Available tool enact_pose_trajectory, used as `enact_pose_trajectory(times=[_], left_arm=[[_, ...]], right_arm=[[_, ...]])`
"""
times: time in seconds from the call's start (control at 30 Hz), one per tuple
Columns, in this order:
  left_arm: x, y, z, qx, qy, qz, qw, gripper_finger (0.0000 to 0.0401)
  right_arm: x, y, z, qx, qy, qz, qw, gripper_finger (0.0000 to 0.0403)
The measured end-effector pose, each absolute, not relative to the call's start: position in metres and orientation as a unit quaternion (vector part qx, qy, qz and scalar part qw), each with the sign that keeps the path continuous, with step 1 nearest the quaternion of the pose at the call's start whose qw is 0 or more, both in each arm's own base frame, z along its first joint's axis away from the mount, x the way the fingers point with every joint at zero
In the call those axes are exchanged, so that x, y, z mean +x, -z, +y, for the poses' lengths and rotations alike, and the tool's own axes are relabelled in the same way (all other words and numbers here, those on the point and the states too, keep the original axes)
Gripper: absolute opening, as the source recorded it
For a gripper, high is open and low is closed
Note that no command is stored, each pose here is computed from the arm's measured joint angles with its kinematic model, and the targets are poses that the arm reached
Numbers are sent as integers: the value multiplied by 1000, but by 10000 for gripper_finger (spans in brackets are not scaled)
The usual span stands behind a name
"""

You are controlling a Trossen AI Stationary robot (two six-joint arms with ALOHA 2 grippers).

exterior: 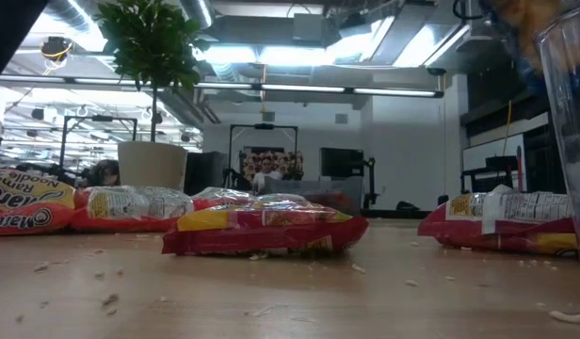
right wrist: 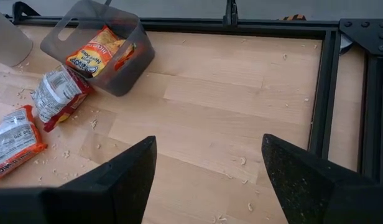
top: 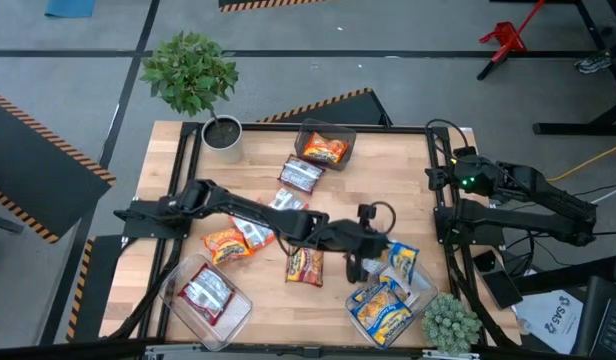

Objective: Sort Maruchan noodles
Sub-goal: Put the blue noodle pack into the right transparent bin

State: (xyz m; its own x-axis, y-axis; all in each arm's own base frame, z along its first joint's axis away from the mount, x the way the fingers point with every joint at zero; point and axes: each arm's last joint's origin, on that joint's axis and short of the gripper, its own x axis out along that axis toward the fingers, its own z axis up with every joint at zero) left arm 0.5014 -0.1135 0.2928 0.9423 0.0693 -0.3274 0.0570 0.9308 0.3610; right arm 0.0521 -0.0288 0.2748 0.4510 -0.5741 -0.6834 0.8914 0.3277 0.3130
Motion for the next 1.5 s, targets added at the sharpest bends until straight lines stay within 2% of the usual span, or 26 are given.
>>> enact_pose_trajectory(times=[0.3,0.67,1.0,1.13,1.5], left_arm=[[499,-296,-131,237,-19,143,961,3],[510,-286,-130,231,-1,113,966,2],[539,-273,-139,237,16,73,969,2],[547,-262,-138,253,3,117,960,2],[547,-256,-139,223,-7,138,965,2]], right_arm=[[52,-275,-29,339,469,234,781,280],[52,-275,-29,330,466,240,785,280],[52,-275,-29,330,466,240,785,280],[52,-275,-29,330,466,240,785,280],[52,-275,-29,320,464,246,789,280]])
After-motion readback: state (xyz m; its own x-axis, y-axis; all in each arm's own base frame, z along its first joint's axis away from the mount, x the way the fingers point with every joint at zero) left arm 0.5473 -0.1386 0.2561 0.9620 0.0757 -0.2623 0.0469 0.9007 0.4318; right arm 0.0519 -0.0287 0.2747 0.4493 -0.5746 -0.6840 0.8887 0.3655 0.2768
